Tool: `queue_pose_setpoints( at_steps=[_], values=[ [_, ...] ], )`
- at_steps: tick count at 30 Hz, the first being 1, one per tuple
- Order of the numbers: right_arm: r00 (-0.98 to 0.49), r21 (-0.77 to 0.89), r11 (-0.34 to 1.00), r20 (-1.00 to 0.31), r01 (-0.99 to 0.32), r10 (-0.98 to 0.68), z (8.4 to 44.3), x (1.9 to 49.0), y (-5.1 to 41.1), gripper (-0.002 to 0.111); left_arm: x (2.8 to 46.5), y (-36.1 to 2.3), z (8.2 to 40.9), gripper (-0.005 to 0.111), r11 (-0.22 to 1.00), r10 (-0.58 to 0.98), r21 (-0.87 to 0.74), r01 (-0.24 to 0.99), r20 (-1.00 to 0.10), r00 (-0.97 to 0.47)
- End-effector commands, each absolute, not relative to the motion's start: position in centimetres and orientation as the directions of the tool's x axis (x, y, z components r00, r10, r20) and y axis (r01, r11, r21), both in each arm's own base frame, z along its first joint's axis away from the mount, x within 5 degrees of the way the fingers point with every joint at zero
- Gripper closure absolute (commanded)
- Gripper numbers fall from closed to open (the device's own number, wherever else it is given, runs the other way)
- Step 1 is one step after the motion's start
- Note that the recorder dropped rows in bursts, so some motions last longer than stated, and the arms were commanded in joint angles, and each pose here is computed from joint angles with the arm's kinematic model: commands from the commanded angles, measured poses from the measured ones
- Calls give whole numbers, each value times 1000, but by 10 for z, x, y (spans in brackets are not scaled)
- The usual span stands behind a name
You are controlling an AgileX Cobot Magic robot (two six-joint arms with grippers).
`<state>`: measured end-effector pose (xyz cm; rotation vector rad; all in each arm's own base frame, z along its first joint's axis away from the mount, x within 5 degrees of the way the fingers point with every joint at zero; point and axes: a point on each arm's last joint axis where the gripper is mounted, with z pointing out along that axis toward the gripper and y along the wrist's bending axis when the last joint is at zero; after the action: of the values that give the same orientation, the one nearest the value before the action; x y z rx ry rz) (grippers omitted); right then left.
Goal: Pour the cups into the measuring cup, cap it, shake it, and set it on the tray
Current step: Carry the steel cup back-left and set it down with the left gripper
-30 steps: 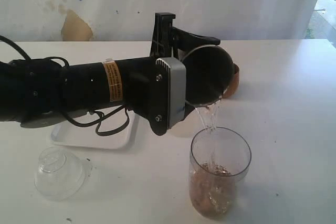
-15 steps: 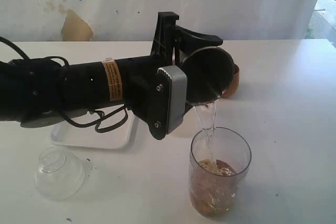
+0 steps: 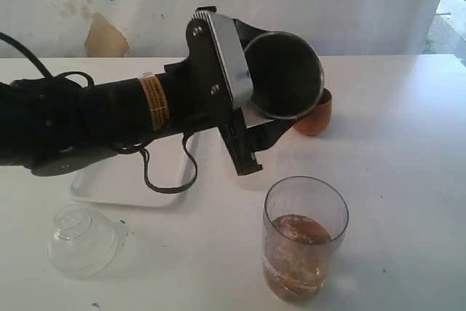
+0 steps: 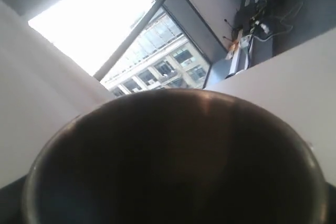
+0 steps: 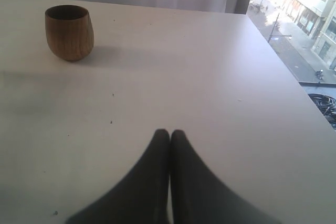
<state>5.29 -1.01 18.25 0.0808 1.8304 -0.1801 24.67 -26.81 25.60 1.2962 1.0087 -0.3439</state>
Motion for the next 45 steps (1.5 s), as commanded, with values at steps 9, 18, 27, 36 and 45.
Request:
queue_pose_setpoints(
  at_steps=[9, 18, 27, 36, 45],
  values=[
    [-257, -73, 985, -966, 155, -31, 183, 53, -10, 108, 286, -213, 281, 107, 673, 29, 56, 738, -998, 50],
    [-257, -73, 985, -966, 155, -31, 183, 53, -10, 108, 325, -105, 294, 107, 885, 43, 44, 463, -999, 14],
    [-257, -73, 985, -966, 155, -31, 183, 53, -10, 108, 354, -27, 249, 107, 963, -6, -25, 267, -997, -72],
    [-257, -73, 985, -966, 155, -31, 183, 53, -10, 108, 374, 3, 181, 107, 972, -56, -87, 217, -988, -144],
    [-257, -73, 985, -966, 155, -31, 183, 53, -10, 108, 382, 9, 140, 107, 975, 84, 78, 208, -996, -18]
  ],
)
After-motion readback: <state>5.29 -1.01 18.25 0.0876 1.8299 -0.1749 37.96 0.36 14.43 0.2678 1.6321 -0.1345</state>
